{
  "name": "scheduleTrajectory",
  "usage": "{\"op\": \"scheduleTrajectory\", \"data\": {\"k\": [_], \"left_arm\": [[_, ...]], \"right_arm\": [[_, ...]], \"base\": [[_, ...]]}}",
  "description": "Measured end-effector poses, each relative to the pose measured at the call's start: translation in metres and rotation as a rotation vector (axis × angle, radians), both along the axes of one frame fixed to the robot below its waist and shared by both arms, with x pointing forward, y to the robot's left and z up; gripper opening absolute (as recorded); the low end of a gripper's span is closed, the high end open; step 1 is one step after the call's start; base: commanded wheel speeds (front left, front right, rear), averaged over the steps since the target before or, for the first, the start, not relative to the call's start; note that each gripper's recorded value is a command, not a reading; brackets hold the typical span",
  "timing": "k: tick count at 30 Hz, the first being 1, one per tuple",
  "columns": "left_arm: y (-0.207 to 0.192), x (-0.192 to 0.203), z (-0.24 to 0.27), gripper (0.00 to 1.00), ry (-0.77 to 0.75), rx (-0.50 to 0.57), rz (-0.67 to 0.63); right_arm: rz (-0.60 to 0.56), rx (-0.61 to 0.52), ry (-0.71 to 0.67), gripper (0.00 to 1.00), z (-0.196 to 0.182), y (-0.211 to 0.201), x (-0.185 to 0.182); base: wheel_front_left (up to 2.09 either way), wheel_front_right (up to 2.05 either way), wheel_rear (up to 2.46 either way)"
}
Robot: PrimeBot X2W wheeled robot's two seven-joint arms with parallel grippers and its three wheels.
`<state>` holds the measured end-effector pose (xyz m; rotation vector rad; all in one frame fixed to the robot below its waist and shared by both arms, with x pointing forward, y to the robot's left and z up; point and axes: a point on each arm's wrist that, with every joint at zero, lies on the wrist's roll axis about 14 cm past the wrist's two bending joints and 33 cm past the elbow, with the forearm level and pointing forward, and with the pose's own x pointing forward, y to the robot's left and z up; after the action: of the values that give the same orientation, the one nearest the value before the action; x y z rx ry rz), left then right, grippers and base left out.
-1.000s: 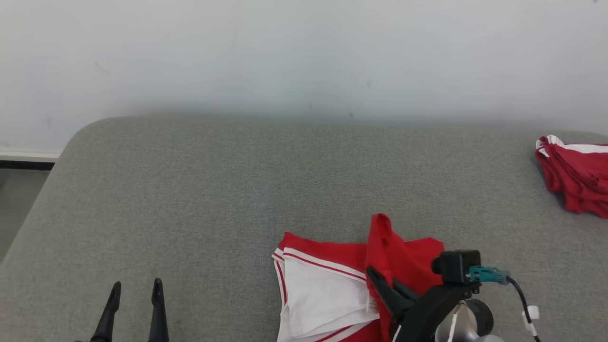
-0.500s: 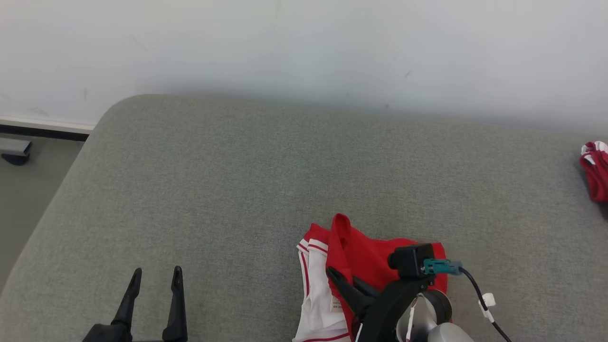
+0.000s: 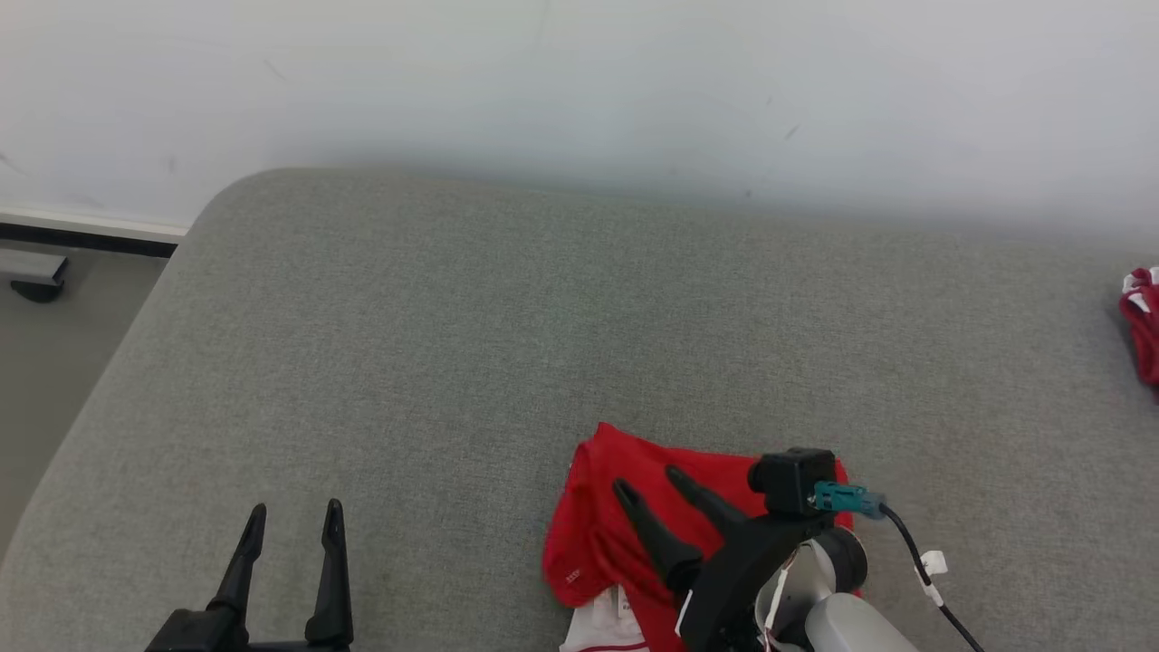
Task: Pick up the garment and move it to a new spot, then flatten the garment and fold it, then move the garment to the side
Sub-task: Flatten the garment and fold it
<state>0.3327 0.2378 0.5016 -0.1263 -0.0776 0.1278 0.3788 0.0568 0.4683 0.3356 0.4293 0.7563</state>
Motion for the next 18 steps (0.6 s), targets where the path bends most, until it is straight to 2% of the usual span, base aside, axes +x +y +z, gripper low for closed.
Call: {"op": "scheduleTrajectory", "data": {"k": [5, 11, 18], "left_arm": [[-0.005, 0.003, 0.002, 1.0, -0.007, 0.002, -0.019], [-0.012, 0.008, 0.004, 1.0, -0.013, 0.008, -0.048], [-0.022, 0.014, 0.005, 1.0, -0.017, 0.019, -0.085]], "right_arm": [[-0.09, 0.024, -0.132, 1.0, 0.027, -0.02, 0.019], [-0.248, 0.032, -0.272, 1.0, 0.054, -0.072, 0.039], [-0.423, 0.049, -0.392, 1.0, 0.073, -0.133, 0.036]], "base": [[0.0, 0.0, 0.0], [0.0, 0.0, 0.0], [0.0, 0.0, 0.0]]}}
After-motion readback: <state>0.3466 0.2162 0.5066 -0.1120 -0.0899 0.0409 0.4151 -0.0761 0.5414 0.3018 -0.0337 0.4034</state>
